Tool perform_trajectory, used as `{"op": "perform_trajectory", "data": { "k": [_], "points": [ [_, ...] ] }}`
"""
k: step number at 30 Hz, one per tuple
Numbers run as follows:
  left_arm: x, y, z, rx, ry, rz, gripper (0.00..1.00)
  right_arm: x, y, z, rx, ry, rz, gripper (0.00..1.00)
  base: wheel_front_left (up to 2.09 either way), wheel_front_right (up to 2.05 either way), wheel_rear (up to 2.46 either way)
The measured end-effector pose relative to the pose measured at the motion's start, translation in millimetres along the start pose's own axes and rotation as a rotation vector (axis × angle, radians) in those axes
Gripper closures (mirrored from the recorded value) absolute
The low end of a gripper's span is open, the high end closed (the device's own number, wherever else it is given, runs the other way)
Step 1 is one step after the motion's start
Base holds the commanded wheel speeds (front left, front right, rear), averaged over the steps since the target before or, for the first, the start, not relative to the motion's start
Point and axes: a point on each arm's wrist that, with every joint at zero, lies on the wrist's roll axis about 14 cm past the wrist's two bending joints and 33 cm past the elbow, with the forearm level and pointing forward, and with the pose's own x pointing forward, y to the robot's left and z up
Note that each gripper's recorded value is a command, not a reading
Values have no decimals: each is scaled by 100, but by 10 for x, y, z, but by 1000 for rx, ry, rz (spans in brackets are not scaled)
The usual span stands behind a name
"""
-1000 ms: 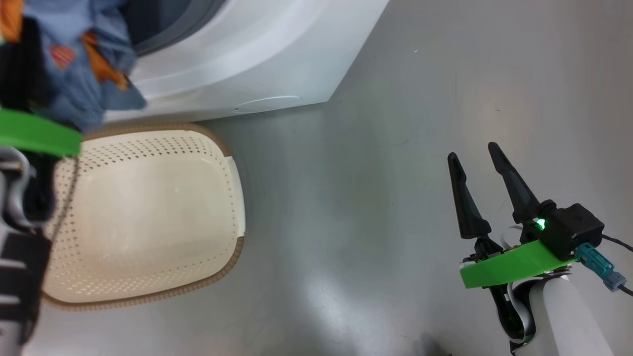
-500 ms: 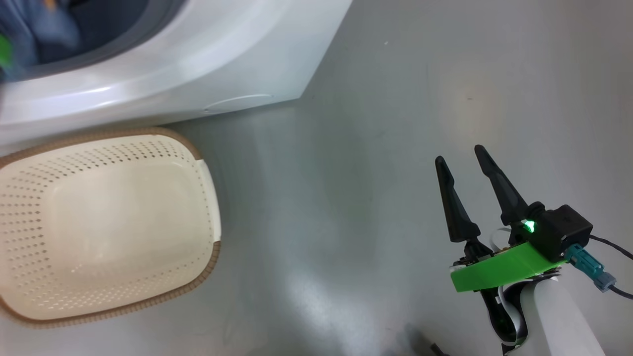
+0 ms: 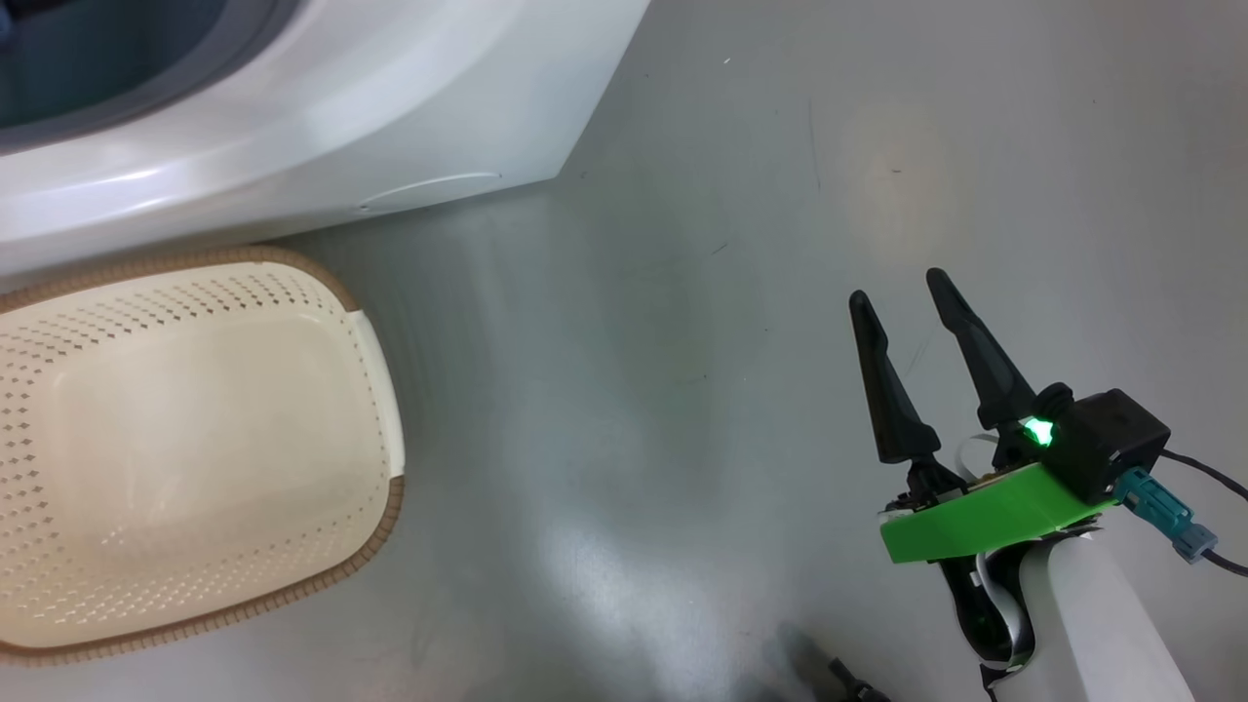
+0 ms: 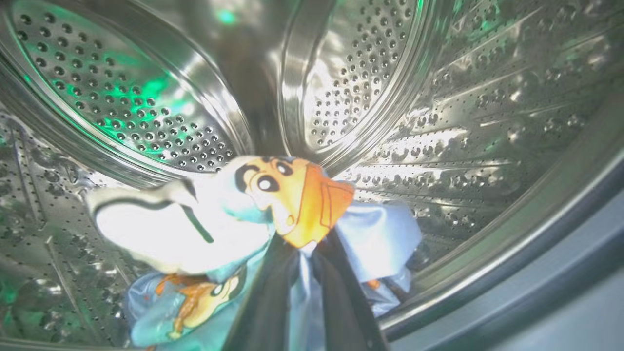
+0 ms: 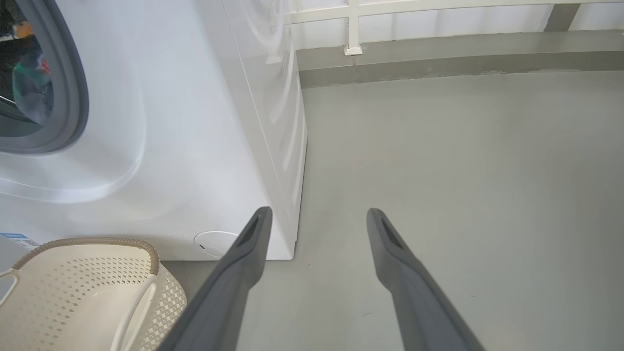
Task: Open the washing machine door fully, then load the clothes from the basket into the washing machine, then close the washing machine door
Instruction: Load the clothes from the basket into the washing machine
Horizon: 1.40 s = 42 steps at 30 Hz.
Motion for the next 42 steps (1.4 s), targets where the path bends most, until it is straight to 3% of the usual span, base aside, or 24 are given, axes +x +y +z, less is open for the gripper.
{"op": "perform_trajectory", "data": {
  "k": [2, 5, 6, 7, 23, 42],
  "points": [
    [-8, 17, -39, 9, 14, 1, 84, 1, 3, -4, 0, 1, 1, 0, 0, 0, 0],
    [-33, 44, -121, 22, 42, 5, 55, 9, 13, -14, 2, 2, 3, 0, 0, 0, 0],
    [-45, 51, -150, 27, 53, 6, 25, 10, 17, -14, 3, 2, 4, 0, 0, 0, 0],
    [-57, 58, -177, 32, 65, 7, 2, 12, 21, -12, 3, 1, 5, 0, 0, 0, 0],
    [-239, 97, 29, -20, 43, 35, 0, 39, 120, 100, -2, -30, 34, 0, 0, 0, 0],
    [-1167, 217, 59, -124, -5, 147, 0, 25, 250, 314, -34, -81, 90, 0, 0, 0, 0]
  ]
}}
